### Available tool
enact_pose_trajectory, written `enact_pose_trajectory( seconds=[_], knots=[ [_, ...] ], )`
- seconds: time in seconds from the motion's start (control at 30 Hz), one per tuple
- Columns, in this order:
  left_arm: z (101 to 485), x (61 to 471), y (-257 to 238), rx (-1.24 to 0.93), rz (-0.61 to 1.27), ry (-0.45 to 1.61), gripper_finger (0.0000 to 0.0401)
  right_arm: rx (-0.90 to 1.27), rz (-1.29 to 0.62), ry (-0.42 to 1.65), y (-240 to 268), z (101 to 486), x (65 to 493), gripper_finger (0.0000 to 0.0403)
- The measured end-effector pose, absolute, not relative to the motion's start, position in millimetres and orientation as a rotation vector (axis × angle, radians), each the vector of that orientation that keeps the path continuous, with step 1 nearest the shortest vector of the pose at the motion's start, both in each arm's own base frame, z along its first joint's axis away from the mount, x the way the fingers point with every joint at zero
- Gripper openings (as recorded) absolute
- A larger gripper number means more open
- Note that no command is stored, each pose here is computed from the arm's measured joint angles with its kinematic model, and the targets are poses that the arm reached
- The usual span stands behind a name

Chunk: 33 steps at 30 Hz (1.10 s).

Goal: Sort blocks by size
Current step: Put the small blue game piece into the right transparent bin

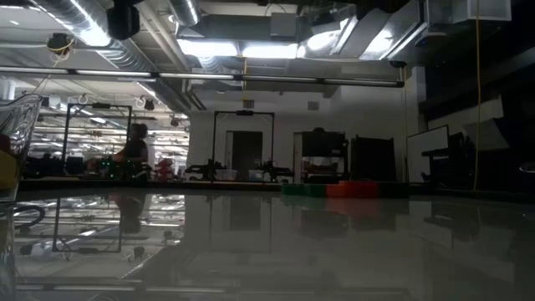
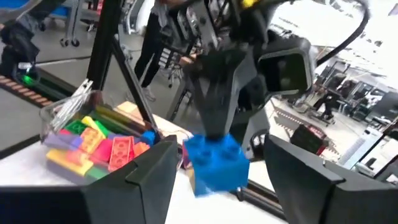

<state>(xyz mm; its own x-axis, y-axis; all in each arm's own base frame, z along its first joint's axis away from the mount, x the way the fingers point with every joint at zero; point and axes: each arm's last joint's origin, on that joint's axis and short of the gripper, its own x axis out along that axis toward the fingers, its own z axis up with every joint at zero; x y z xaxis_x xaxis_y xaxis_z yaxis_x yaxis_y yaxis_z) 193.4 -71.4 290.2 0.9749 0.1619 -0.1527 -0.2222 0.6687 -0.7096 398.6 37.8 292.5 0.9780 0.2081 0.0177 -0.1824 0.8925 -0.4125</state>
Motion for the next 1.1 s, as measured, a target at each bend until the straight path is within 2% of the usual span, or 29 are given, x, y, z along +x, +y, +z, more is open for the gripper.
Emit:
enact_pose_trajectory(
  seconds=[0.3, 1.0, 1.1],
  knots=[
    [294.1, 204.1, -74.4, -0.815, 0.123, 0.037, 0.0089, -0.427, 0.276, -0.043, 39.6, 288.9, 398.3, 0.0237],
    [288.6, 210.3, -73.3, -0.811, 0.139, 0.058, 0.0090, -0.428, 0.345, -0.029, 41.2, 286.0, 397.7, 0.0236],
    [288.5, 210.3, -73.3, -0.809, 0.139, 0.058, 0.0092, -0.428, 0.344, -0.029, 41.2, 286.1, 397.7, 0.0224]
  ],
)
